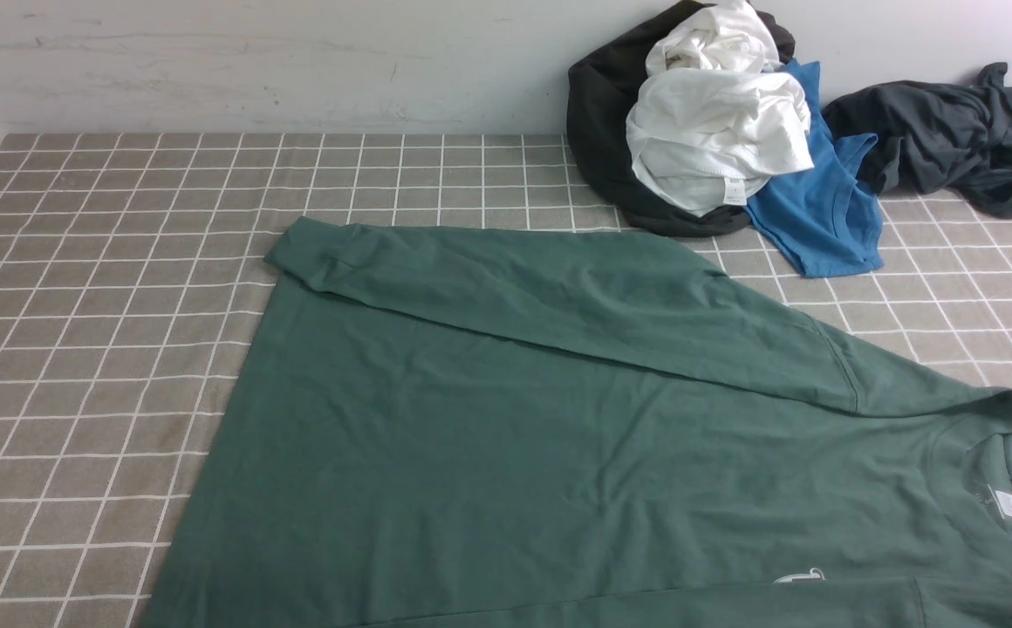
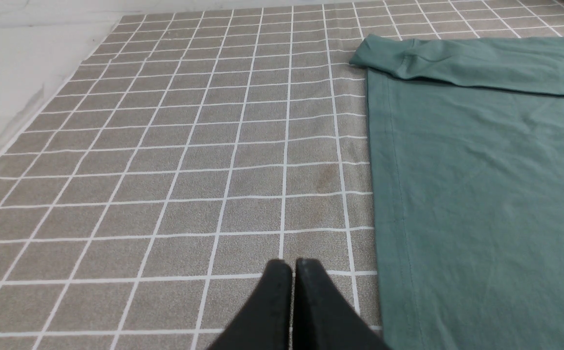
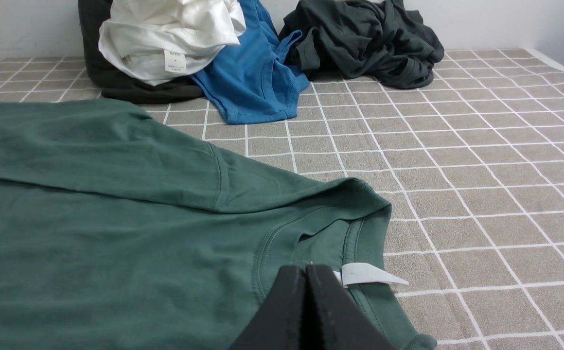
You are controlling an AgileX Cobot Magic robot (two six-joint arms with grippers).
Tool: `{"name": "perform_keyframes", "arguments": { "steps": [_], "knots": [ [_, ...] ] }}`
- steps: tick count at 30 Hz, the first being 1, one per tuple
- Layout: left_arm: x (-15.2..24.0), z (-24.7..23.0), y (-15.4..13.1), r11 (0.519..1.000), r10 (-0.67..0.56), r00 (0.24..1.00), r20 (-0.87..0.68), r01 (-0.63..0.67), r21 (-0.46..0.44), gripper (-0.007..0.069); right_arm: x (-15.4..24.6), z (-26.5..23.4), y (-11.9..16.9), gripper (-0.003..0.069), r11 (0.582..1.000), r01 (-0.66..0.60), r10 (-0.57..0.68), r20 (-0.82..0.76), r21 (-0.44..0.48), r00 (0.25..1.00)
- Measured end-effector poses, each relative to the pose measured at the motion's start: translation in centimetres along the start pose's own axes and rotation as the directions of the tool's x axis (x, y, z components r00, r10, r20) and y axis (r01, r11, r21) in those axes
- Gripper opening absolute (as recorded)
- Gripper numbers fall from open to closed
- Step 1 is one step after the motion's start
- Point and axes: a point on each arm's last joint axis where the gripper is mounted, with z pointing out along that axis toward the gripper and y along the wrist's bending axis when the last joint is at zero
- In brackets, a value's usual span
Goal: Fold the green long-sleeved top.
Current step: Use the left arm to clamp the cuff closest to it
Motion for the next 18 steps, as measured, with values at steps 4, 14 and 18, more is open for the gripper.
{"name": "perform_keyframes", "arguments": {
  "steps": [4,14,18],
  "knots": [
    [0.0,0.0,0.0,1.0,0.0,1.0,0.0,0.0,0.0,-0.0007,0.0,0.0,0.0,-0.0014,1.0,0.001,-0.001,0.0,0.0,1.0],
    [-0.33,-0.01,-0.29,0.993,-0.116,0.993,0.032,0.115,0.036,-0.0007,0.0,0.0,0.0,-0.0014,1.0,-0.006,0.006,0.0,0.0,1.0],
    [-0.42,-0.02,-0.4,0.986,-0.16,0.986,0.039,0.158,0.051,-0.0007,0.0,0.0,0.0,-0.0014,1.0,-0.007,0.007,0.0,0.0,1.0]
  ]
}}
